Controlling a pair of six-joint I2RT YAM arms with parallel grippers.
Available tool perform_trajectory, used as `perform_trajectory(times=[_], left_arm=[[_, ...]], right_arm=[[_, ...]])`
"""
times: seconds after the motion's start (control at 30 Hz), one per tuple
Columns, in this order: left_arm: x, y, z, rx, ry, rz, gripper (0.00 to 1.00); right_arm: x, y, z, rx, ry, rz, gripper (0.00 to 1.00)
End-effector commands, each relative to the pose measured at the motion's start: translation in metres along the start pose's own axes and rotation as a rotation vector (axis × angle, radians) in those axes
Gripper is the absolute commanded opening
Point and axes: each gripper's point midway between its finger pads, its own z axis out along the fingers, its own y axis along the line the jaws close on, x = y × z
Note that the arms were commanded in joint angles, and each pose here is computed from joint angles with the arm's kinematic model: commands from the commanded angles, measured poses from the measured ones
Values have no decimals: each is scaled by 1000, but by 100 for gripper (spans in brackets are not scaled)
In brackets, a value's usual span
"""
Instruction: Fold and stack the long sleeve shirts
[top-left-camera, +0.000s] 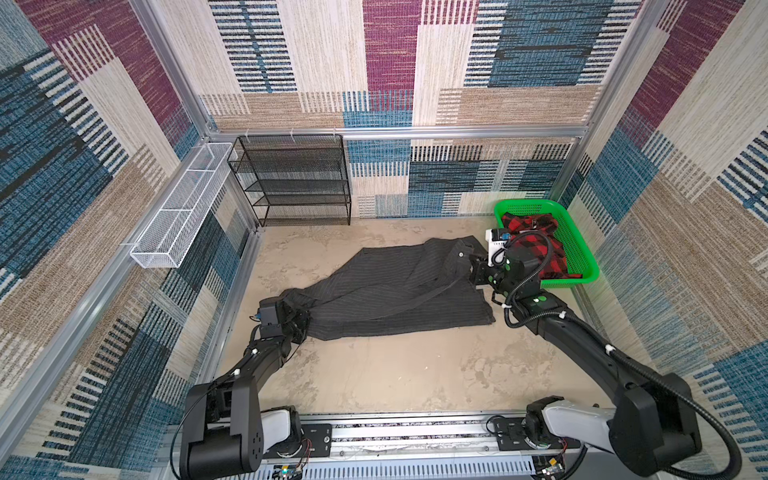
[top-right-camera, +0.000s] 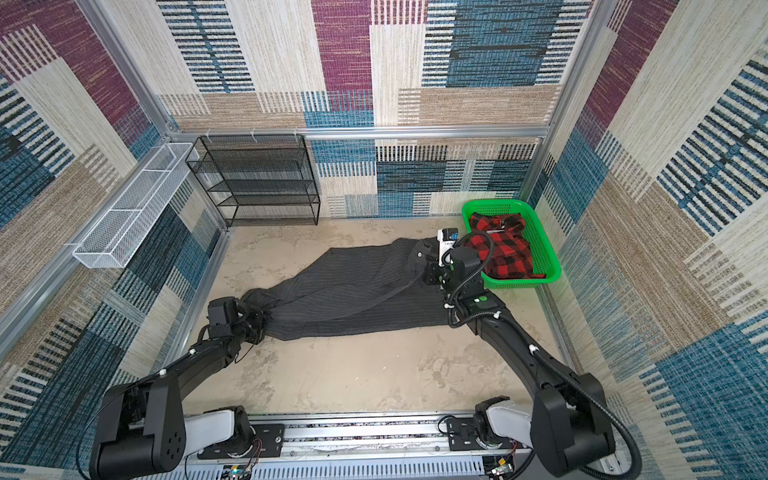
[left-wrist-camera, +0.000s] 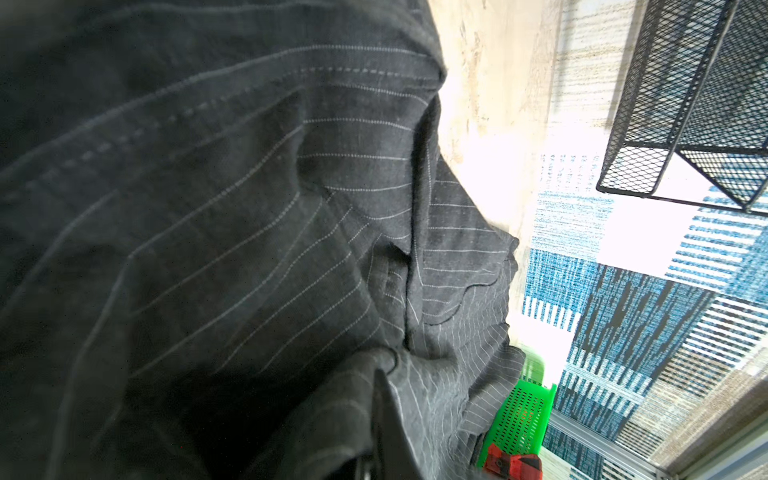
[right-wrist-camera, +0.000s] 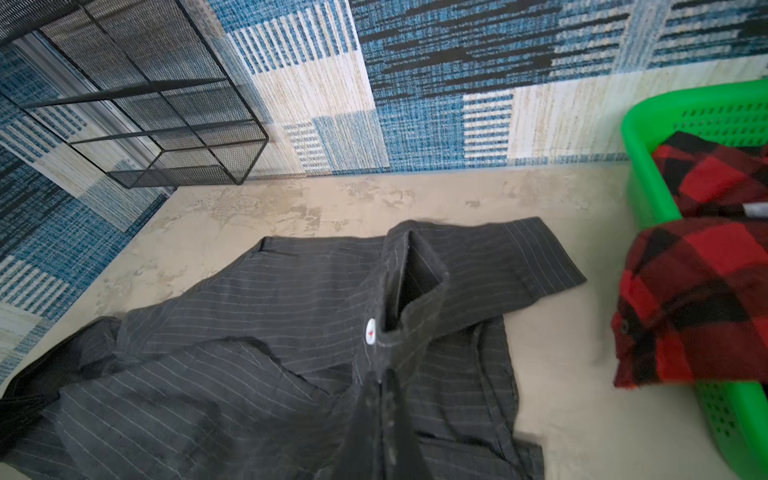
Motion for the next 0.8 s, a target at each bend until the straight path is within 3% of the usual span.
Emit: perform_trajectory(times=[0.0, 0.13, 0.23, 0.33, 0.5, 0.57, 0.77], left_arm=[[0, -12, 1, 47, 10, -6, 0], [0, -14, 1, 52, 12, -6, 0], [0, -12, 1, 46, 12, -5, 0], [0, -9, 2, 40, 13, -6, 0], [2, -5, 6, 26, 27, -7, 0], [3, -3, 8, 21, 32, -8, 0], [3, -3, 11, 18, 38, -6, 0]], right_arm=[[-46, 23, 16, -96, -87, -39, 2], [-97, 40, 11, -134, -180, -83, 2], [-98, 38, 0, -109, -182, -109, 3], [-52, 24, 3, -74, -75, -99, 3], [76, -17, 12, 23, 180, -12, 3], [110, -29, 8, 67, 241, 23, 3], [142, -59, -11, 199, 293, 88, 6]])
